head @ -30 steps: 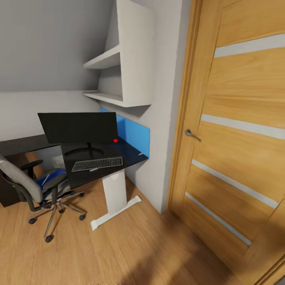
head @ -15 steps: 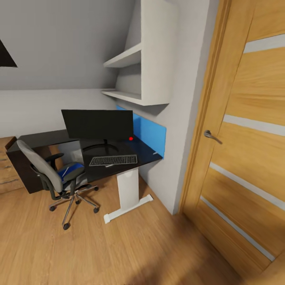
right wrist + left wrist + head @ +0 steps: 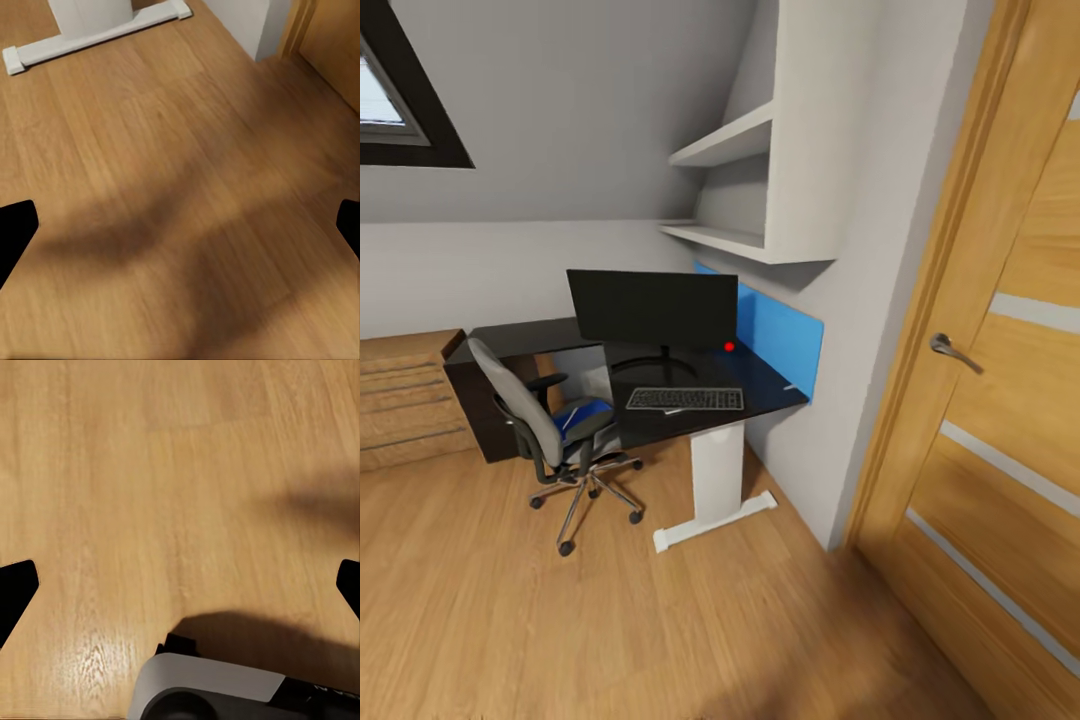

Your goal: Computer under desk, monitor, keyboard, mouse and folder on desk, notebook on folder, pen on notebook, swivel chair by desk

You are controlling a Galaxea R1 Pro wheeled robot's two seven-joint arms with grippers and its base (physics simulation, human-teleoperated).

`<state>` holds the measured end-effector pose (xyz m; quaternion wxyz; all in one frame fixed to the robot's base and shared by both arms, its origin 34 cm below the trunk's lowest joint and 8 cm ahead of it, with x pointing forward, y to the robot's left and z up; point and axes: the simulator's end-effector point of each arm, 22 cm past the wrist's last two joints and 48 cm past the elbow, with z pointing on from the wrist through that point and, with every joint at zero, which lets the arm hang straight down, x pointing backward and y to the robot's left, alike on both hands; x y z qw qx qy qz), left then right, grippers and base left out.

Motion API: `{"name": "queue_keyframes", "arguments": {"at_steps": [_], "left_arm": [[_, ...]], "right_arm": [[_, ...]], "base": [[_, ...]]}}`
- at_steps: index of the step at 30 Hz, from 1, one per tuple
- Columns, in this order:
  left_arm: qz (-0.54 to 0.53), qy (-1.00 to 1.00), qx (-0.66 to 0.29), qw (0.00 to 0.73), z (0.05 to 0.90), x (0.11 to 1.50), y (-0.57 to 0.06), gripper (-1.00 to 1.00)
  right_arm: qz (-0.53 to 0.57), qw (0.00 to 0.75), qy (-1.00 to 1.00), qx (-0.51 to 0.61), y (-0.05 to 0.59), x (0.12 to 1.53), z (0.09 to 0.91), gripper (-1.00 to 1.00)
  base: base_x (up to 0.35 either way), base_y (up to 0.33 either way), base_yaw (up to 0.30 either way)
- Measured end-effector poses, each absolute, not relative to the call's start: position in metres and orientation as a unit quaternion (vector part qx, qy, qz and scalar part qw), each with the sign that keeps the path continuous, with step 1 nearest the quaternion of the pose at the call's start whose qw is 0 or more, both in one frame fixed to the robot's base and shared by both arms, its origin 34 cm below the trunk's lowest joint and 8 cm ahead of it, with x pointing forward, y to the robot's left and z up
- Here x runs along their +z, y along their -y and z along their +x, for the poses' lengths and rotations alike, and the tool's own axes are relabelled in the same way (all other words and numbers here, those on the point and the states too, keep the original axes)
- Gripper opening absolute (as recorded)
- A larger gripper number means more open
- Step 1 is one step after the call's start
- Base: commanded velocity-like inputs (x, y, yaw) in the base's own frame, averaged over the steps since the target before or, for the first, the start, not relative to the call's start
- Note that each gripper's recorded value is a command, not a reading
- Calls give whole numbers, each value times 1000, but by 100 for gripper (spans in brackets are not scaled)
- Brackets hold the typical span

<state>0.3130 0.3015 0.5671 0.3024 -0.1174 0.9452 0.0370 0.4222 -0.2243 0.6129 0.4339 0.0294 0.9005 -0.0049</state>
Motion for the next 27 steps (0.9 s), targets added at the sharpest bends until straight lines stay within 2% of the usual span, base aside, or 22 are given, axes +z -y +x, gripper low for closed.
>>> {"name": "queue_keyframes", "arguments": {"at_steps": [27], "left_arm": [[-117,-948,38,294,307,564,-301,100]], "right_arm": [[30,426,-904,-6,226,608,417,100]], "base": [[0,0,257]]}}
